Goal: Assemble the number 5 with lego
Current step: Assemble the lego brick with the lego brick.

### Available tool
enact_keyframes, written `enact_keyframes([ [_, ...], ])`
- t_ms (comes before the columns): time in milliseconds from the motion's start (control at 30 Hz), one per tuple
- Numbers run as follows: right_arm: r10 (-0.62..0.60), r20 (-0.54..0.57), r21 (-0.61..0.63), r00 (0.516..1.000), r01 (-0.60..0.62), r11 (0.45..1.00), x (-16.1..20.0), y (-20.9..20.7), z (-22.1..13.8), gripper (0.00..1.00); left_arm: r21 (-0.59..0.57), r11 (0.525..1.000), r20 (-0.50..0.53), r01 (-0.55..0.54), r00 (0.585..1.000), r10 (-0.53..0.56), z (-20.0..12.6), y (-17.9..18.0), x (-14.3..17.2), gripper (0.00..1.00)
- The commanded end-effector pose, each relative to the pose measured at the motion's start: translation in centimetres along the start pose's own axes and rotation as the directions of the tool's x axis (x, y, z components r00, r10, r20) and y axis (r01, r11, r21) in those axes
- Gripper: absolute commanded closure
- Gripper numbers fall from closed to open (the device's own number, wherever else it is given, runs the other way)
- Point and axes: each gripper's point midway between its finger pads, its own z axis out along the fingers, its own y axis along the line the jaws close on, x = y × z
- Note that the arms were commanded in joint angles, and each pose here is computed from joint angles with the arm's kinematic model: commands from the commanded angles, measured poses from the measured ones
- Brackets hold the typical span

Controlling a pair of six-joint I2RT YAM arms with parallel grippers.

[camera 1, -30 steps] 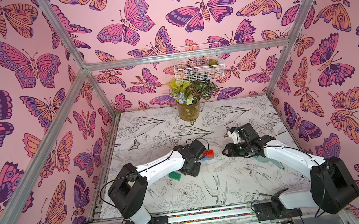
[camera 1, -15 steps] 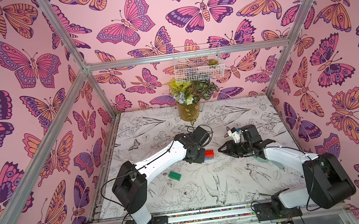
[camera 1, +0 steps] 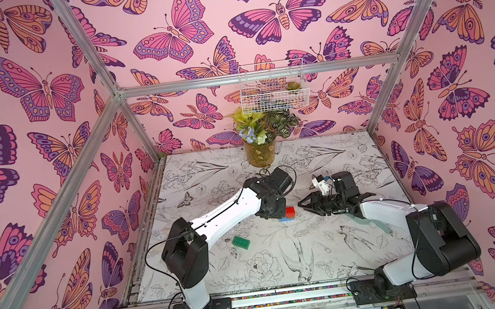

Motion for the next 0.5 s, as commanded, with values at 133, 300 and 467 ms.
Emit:
enact_keyframes([
  [133,0.023,-0.019,-0.050,1.000,-0.024,0.998,0.1,0.0,0.6,0.54,-0.035,0.999,-0.044,0.020,0.999,-0.021,0.2,0.0,-0.4,0.79],
  [300,0.048,-0.021,-0.107,0.999,-0.050,0.993,0.0,-0.1,0.9,0.54,-0.035,0.999,-0.064,0.028,0.998,-0.030,1.0,-0.5,-0.7,0.80],
  [467,0.068,-0.053,-0.117,0.996,-0.074,0.990,0.5,-1.1,1.8,0.54,-0.033,0.999,-0.076,0.031,0.997,-0.033,1.9,-0.9,-1.0,0.79],
])
